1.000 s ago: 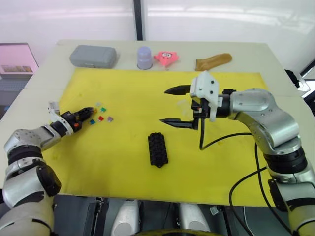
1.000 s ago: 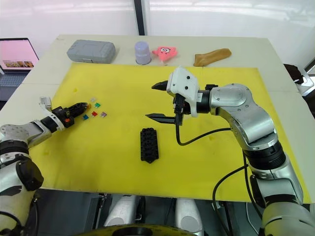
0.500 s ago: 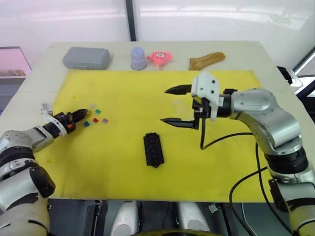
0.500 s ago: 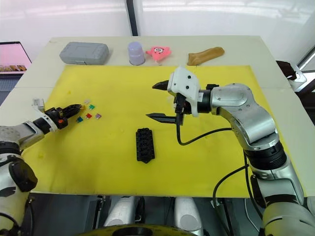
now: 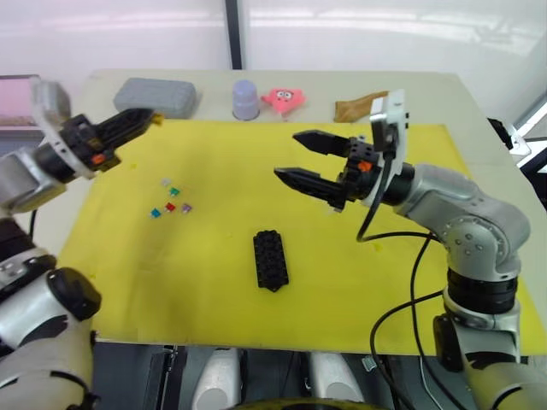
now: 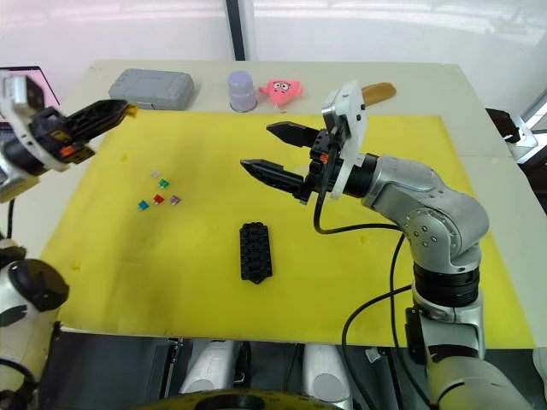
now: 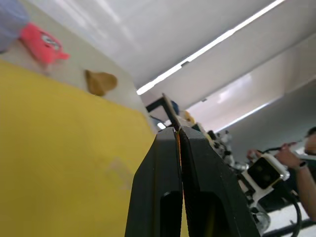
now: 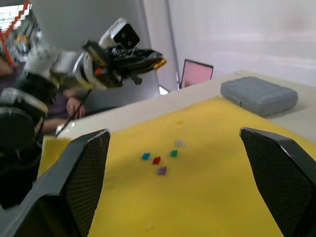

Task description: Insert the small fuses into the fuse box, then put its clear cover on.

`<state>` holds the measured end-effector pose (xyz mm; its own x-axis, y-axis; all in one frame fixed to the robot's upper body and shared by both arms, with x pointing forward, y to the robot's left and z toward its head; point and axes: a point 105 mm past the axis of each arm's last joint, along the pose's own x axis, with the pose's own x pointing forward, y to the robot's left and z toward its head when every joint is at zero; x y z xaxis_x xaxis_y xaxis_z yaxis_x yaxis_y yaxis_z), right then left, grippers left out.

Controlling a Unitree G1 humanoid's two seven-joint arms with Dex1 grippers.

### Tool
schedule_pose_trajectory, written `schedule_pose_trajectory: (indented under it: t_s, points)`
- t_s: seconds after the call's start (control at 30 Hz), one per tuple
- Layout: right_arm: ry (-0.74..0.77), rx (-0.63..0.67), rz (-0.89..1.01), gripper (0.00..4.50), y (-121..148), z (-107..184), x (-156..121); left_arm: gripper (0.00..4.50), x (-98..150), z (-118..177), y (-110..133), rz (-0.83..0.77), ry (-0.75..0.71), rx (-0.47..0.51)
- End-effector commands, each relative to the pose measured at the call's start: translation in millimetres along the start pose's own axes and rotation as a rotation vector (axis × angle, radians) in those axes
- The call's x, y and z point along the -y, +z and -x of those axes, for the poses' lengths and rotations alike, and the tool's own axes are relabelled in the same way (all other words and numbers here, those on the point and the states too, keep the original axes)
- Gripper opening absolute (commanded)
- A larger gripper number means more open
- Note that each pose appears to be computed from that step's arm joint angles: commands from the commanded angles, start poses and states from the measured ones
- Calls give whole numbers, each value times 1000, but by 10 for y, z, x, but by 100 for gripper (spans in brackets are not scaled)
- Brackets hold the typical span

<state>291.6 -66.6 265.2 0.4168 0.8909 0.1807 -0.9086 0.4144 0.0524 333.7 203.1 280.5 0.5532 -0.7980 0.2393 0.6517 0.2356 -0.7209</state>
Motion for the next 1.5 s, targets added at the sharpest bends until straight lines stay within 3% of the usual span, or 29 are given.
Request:
schedule_pose_trajectory:
  t_s: [0.03, 0.3, 0.83, 0.97, 1.27, 1.37, 1.43, 1.5]
  points:
    - [-28, 155, -110, 450, 214, -64, -36, 7, 351, -354, -46, -51, -171, -24]
    - [-54, 201, -234, 450, 174, -191, -123, 7, 622, -835, -254, -3, -344, -24]
    - [-115, 354, -358, 450, 487, -341, -46, 7, 694, -1034, -355, 113, -400, 64]
    - [-112, 384, -372, 310, 592, -363, -21, 0, 718, -1046, -372, 119, -403, 69]
    - [-100, 399, -395, 310, 635, -393, -17, 0, 759, -1047, -365, 125, -399, 81]
    - [-83, 408, -409, 229, 652, -395, -37, 0, 769, -1048, -371, 125, -397, 83]
    - [-80, 406, -407, 133, 658, -396, -47, 0, 771, -1046, -372, 128, -394, 86]
    - [-75, 410, -404, 133, 674, -394, -57, 0, 769, -1047, -368, 130, -388, 90]
